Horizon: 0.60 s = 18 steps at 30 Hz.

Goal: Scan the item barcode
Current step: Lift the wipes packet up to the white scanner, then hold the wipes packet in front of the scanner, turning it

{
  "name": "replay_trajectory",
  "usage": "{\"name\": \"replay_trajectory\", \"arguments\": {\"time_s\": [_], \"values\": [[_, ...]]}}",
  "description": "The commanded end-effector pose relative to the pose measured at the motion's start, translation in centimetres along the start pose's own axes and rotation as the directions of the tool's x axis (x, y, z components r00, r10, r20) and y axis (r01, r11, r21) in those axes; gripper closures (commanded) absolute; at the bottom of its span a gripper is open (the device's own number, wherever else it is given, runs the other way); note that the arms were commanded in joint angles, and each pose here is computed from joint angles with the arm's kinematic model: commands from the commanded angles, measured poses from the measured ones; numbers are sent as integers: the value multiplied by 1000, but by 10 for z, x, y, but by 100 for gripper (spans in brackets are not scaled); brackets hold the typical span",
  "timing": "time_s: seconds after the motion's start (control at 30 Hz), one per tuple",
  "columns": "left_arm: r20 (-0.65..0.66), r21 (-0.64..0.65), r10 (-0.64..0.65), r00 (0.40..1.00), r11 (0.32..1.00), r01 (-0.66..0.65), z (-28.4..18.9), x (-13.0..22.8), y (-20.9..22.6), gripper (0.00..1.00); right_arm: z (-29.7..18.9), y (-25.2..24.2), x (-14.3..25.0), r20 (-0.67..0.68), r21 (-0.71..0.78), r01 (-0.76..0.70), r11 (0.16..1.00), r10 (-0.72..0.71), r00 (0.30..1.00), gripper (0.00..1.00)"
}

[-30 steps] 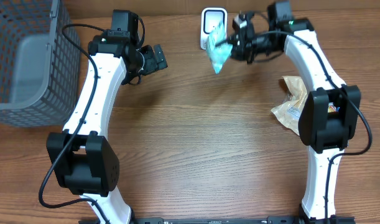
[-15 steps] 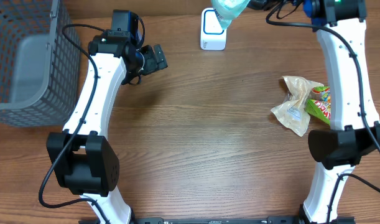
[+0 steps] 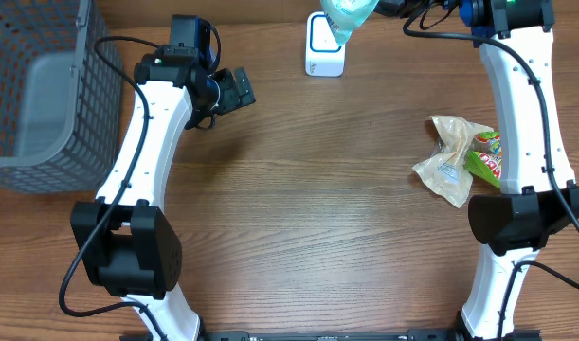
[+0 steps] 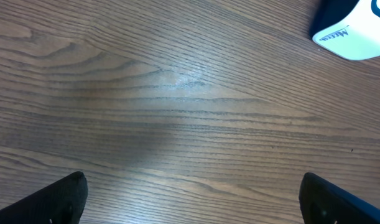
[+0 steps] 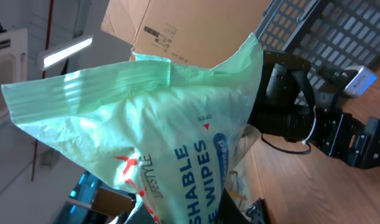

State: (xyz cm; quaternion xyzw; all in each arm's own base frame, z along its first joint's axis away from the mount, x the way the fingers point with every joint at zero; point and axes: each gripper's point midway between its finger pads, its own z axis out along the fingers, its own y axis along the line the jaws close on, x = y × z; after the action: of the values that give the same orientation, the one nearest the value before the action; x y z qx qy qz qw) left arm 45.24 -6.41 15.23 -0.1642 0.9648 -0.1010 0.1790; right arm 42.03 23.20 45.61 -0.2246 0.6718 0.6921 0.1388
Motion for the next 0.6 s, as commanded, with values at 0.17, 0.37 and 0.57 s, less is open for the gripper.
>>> {"name": "replay_trajectory", "arguments": {"time_s": [0.17, 0.37, 0.57], "values": [[16, 4, 20, 1000, 1000, -20, -5, -3, -4, 0, 0, -35, -2, 51, 97, 109, 989, -114, 992, 96], [16, 4, 20, 1000, 1000, -20, -5, -3, -4, 0, -36, -160, -12, 161, 747, -10, 665, -166, 973, 96], [16, 3, 20, 1000, 1000, -20, -5, -3, -4, 0, -43, -193, -33, 6, 970, 85, 226, -374, 928, 96]]}}
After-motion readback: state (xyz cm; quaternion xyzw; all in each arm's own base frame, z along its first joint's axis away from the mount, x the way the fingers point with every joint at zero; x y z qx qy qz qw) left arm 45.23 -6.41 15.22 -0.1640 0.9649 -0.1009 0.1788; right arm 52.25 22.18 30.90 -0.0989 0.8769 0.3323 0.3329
